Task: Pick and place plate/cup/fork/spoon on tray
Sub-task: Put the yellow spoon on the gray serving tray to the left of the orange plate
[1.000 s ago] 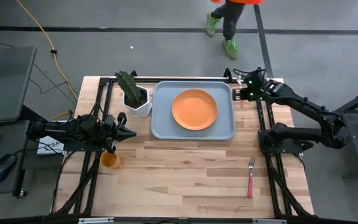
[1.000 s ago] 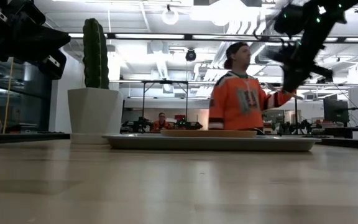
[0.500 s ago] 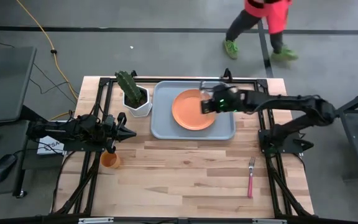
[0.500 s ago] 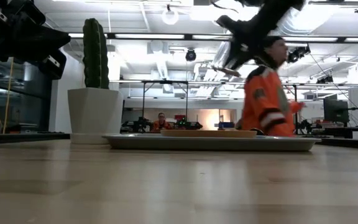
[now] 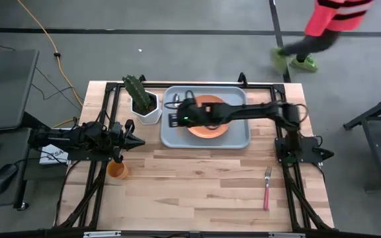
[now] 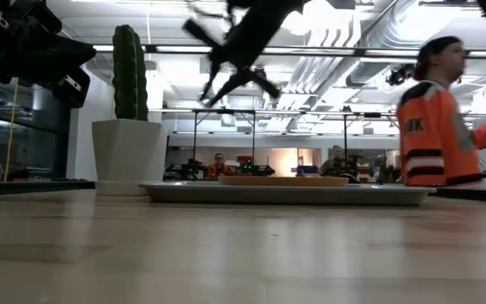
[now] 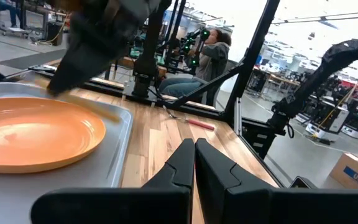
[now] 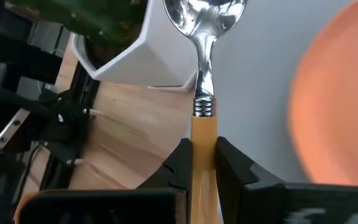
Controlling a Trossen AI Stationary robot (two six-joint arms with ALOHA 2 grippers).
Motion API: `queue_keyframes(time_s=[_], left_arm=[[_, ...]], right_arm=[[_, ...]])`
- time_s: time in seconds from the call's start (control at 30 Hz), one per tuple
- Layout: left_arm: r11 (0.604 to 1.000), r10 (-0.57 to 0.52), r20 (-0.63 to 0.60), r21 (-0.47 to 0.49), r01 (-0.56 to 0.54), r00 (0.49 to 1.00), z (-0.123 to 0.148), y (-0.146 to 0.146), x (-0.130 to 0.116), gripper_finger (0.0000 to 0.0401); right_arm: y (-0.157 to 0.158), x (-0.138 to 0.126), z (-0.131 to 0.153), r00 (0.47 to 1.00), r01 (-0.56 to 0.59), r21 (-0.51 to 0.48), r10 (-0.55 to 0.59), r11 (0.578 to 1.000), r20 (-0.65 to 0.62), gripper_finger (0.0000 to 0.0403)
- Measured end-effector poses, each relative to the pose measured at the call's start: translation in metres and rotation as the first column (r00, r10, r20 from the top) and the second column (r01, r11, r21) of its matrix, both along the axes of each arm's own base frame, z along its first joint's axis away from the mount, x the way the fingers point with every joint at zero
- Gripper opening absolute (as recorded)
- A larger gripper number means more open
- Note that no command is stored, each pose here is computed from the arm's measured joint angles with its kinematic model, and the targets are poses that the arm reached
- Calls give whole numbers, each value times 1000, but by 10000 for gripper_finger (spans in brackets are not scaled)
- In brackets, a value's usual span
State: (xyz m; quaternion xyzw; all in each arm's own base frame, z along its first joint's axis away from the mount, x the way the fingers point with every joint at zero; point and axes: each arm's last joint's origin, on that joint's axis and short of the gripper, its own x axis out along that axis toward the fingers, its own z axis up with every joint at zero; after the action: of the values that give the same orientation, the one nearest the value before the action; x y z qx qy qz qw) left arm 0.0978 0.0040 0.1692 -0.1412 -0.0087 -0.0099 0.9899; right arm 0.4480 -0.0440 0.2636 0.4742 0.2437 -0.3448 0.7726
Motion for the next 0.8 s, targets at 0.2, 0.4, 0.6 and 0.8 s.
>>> queue_keyframes(time_s=[0.2,0.4,0.6,0.8], left_arm=[[1000,0,0,0,0,1000,0,0,0,1],[1000,0,0,0,0,1000,0,0,0,1],[1000,0,0,0,0,1000,0,0,0,1],[1000,0,0,0,0,1000,0,0,0,1]], right_arm=[[-11,41,-38,999,3,45,0,999,-46,26],[-33,59,-72,994,36,90,-27,995,-104,26],[-46,64,-101,985,96,147,-73,984,-154,26],[-55,63,-105,981,148,164,-124,975,-149,26]])
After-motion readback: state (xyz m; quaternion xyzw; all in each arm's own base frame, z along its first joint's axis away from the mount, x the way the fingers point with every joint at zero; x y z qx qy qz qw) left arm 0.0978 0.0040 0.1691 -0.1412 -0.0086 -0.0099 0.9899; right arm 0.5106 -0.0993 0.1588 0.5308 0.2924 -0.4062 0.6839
